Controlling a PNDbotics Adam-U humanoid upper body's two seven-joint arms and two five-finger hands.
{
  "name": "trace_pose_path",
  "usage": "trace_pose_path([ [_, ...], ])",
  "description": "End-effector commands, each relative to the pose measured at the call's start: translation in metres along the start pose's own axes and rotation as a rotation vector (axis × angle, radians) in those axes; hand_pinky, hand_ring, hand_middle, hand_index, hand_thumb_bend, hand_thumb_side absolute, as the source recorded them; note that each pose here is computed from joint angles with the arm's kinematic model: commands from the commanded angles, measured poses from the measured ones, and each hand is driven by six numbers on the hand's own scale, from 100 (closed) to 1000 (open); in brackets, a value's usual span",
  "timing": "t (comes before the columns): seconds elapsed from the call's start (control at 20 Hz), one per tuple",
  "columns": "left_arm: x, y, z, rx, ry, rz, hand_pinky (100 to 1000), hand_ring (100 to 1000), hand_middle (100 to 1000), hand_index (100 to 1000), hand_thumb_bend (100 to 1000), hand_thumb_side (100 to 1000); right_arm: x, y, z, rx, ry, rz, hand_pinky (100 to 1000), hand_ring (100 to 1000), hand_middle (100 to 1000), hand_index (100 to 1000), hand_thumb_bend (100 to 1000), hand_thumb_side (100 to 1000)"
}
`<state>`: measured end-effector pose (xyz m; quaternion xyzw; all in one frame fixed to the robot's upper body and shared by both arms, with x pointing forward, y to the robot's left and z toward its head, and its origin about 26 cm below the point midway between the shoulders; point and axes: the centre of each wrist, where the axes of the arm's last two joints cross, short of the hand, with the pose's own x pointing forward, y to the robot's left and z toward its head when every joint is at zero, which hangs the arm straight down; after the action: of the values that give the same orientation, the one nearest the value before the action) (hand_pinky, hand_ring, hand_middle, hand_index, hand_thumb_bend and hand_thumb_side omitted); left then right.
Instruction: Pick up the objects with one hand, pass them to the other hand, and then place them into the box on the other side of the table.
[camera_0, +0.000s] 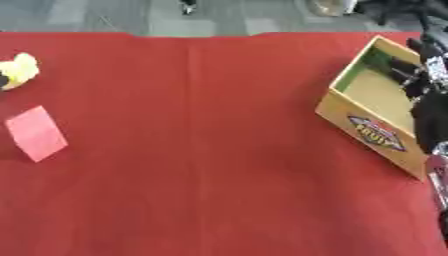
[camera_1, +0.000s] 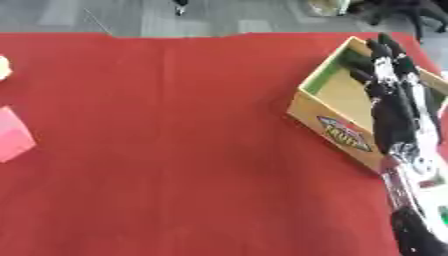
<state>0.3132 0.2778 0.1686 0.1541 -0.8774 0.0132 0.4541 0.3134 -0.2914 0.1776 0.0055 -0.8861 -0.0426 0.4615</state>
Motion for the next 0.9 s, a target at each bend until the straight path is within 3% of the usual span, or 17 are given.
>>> trace_pose_path([
  [0.05, 0.0062, 0.0044, -0.0039, 0.002, -0.028, -0.012, 955, 681, 663, 765, 616, 628, 0.0090, -0.0025, -0.0037, 0.017, -0.024, 0.021, 867, 777, 903, 930, 100, 562],
  [0.9, 0.0073, 0.0044, -0.0054, 0.010, -0.033, -0.009, 955, 684, 662, 764, 610, 627, 0.0082, -0.0022, -0.0035, 0.022, -0.021, 0.025, 866, 776, 904, 930, 100, 562],
])
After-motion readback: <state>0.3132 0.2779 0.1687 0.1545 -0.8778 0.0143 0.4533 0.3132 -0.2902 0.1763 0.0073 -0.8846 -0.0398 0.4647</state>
